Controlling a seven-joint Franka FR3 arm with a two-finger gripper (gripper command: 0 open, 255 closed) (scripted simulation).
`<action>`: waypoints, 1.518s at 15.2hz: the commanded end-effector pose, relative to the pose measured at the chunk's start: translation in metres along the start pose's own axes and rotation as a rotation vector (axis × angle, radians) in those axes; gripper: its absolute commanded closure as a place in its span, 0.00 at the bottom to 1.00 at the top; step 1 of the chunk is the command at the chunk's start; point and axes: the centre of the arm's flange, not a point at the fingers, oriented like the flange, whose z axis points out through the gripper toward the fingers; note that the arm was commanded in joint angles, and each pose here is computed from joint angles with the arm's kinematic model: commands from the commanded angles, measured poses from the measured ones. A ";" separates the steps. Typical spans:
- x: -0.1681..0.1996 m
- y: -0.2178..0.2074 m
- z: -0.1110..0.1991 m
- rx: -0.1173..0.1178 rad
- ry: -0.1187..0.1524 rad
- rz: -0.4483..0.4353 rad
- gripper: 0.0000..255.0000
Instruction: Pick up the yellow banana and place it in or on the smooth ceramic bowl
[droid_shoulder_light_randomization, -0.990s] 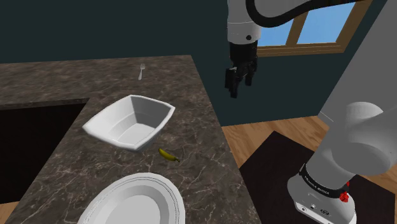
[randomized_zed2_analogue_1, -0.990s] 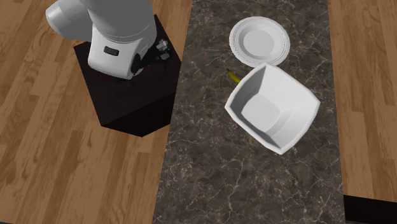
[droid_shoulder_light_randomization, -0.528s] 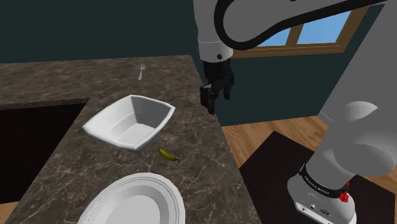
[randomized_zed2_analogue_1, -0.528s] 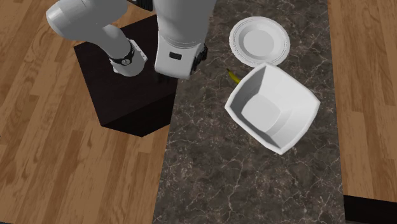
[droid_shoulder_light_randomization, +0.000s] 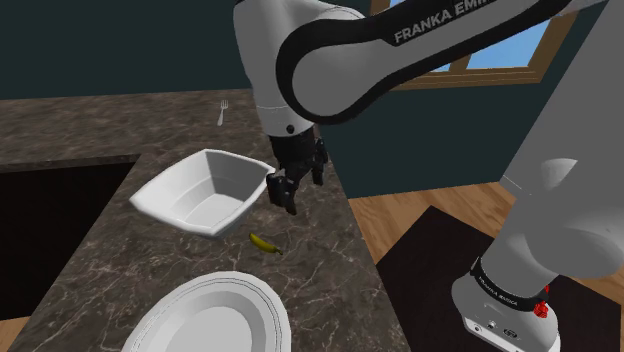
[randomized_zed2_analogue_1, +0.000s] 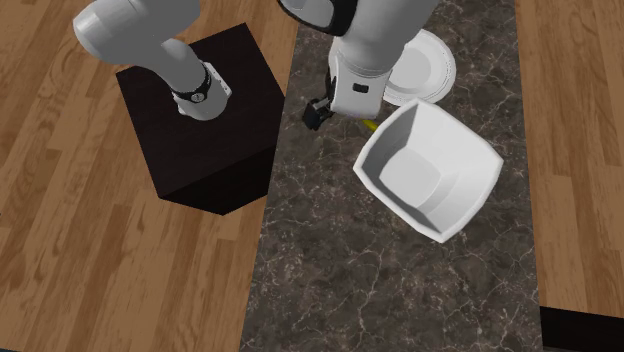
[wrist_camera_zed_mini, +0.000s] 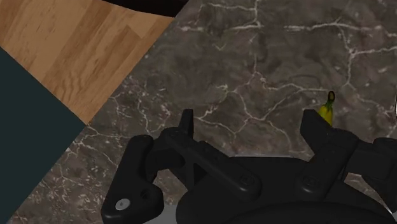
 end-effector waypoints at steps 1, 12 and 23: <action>0.010 -0.023 0.007 -0.002 -0.001 -0.017 0.00; 0.037 -0.104 0.050 -0.012 -0.004 -0.074 0.00; 0.037 -0.103 0.069 -0.012 -0.004 -0.075 0.00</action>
